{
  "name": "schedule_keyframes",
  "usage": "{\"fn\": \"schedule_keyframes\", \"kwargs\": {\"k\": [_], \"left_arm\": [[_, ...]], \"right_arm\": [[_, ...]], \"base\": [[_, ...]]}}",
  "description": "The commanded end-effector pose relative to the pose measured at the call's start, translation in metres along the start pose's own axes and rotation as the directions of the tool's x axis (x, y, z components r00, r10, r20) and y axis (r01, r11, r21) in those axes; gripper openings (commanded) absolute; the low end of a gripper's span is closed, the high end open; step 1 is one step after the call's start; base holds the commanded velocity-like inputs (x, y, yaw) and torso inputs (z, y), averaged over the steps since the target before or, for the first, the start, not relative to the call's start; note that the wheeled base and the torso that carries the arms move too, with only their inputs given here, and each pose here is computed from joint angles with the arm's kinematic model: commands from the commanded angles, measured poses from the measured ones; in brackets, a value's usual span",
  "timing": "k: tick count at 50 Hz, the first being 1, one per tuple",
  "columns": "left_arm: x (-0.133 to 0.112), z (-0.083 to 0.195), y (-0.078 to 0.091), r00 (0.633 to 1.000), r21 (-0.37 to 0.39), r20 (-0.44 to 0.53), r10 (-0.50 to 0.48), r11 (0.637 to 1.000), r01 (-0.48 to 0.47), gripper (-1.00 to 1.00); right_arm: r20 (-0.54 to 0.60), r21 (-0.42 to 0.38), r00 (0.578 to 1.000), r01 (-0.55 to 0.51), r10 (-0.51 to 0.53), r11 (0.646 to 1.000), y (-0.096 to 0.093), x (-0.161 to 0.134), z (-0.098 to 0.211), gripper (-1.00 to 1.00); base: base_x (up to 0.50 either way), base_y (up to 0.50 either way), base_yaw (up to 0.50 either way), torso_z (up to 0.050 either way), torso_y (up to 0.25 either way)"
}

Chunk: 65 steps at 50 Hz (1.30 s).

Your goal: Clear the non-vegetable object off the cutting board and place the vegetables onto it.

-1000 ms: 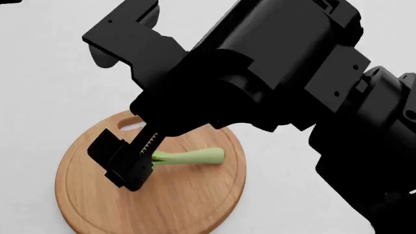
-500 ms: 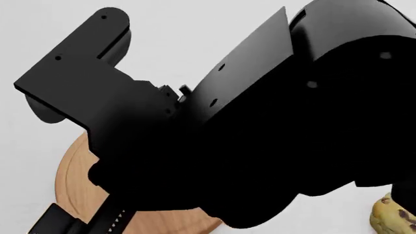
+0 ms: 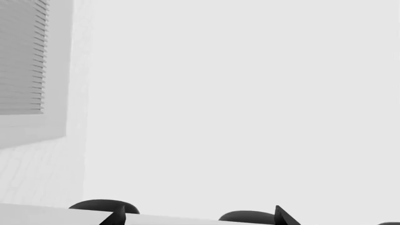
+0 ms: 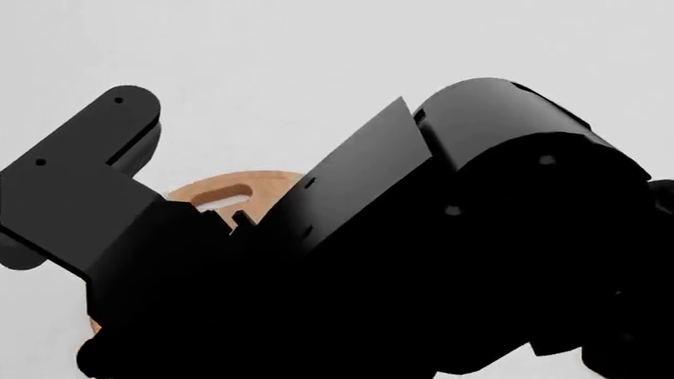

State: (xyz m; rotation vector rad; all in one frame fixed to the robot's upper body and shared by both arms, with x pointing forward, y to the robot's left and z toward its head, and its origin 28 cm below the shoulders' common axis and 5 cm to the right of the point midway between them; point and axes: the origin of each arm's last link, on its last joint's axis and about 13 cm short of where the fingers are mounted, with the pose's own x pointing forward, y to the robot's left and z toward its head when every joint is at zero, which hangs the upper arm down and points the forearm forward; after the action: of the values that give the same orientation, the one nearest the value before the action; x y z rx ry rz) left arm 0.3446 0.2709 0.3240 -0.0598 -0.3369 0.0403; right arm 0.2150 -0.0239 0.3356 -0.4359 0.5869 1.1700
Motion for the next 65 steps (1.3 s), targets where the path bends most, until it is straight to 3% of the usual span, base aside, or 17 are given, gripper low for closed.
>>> {"fn": "schedule_keyframes", "kwargs": {"k": [1,24,65], "left_arm": [[0.001,0.001,0.0,1.0,0.0,0.002,0.001,1.0,-0.001,1.0],[0.0,0.004,0.001,1.0,-0.004,0.009,0.006,1.0,-0.006,1.0],[0.001,-0.002,0.0,1.0,0.006,-0.002,0.011,1.0,-0.011,1.0]], "right_arm": [[0.009,0.033,0.998,-0.064,0.063,0.997,0.005,0.01,-0.005,1.0],[-0.016,0.073,0.992,-0.125,0.127,0.989,0.009,0.026,-0.021,1.0],[-0.046,0.137,0.983,-0.171,0.179,0.976,-0.005,0.047,-0.043,1.0]], "base": [[0.0,0.0,0.0,0.0,0.0],[0.0,0.0,0.0,0.0,0.0],[0.0,0.0,0.0,0.0,0.0]]}}
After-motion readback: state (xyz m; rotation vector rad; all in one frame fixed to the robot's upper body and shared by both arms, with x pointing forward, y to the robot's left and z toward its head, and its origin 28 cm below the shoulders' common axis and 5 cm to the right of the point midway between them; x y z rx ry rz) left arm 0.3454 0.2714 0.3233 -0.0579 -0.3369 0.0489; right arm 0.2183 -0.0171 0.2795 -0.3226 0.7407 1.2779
